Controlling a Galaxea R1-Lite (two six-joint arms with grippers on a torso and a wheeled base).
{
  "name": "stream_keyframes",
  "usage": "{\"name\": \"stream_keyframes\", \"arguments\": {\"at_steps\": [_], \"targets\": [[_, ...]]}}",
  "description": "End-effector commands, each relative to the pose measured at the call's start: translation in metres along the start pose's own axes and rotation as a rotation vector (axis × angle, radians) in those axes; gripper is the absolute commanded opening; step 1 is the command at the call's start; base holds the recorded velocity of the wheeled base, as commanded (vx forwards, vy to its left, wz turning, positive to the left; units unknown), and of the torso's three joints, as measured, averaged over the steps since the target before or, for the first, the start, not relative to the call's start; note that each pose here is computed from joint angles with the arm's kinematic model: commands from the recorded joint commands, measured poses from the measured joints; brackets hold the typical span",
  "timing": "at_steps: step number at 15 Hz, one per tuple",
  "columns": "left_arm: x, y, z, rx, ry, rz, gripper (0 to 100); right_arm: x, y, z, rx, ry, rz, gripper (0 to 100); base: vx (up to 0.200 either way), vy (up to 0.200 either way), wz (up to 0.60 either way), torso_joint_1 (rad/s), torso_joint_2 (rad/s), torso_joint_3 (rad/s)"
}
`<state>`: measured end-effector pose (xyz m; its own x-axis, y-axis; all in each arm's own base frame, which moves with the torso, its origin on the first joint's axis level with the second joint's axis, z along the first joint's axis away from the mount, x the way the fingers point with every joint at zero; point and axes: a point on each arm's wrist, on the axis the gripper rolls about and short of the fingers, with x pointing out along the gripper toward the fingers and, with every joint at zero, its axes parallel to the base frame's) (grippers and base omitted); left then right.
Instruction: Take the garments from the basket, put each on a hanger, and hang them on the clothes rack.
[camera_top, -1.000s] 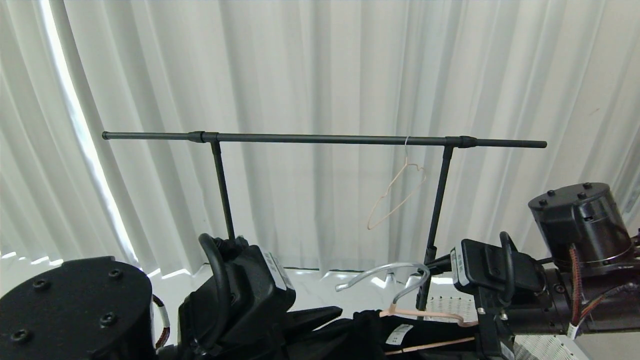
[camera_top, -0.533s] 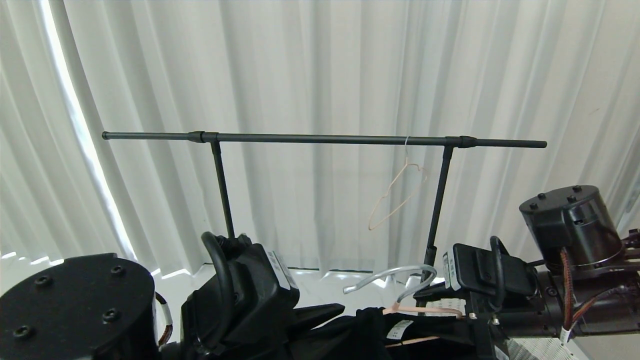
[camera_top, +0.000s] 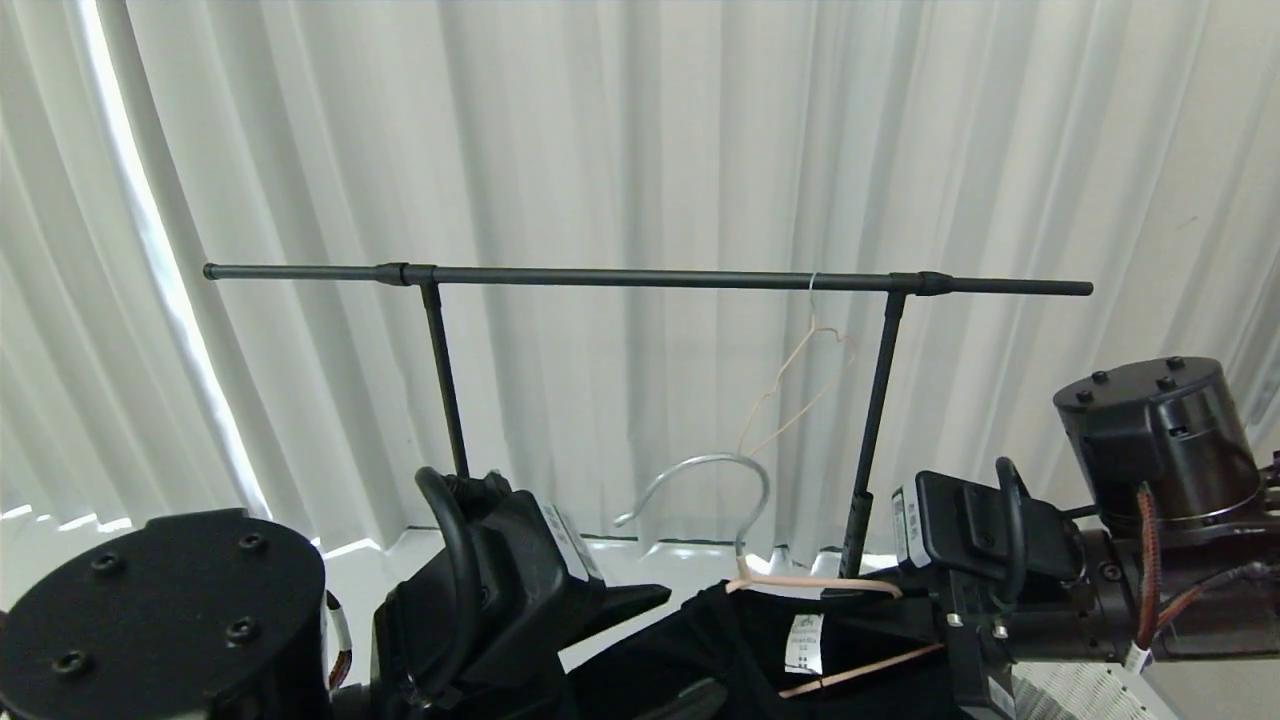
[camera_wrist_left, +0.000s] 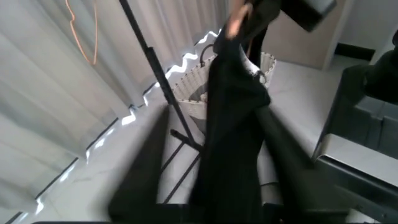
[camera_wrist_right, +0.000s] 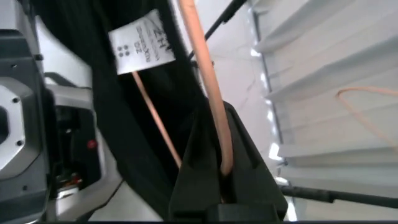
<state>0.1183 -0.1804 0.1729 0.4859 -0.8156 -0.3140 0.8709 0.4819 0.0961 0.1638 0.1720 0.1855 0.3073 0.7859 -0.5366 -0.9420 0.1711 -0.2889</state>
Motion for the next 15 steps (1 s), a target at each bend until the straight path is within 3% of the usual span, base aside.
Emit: {"name": "stream_keyframes", "arguments": {"at_steps": [1,6,9,15], "targets": [[0.001,0.001,-0.001,-0.001,0.006,0.004,100,-0.005,0.0,0.003,-0.045,-0.029,-0.014,0,0.0,0.0,0.0,0.0,0.0,0.0],[-0.002,0.005,-0.008,-0.01,0.029,0.029,100,-0.017,-0.004,0.005,-0.215,-0.138,-0.106,0,0.0,0.0,0.0,0.0,0.0,0.0],[-0.016,0.007,-0.022,-0.018,0.053,0.056,100,-0.025,-0.012,-0.006,-0.211,-0.164,-0.207,0,0.0,0.0,0.0,0.0,0.0,0.0],[-0.059,0.026,-0.065,-0.012,0.138,0.254,100,-0.043,-0.031,-0.019,-0.129,-0.159,-0.338,0,0.0,0.0,0.0,0.0,0.0,0.0]]}}
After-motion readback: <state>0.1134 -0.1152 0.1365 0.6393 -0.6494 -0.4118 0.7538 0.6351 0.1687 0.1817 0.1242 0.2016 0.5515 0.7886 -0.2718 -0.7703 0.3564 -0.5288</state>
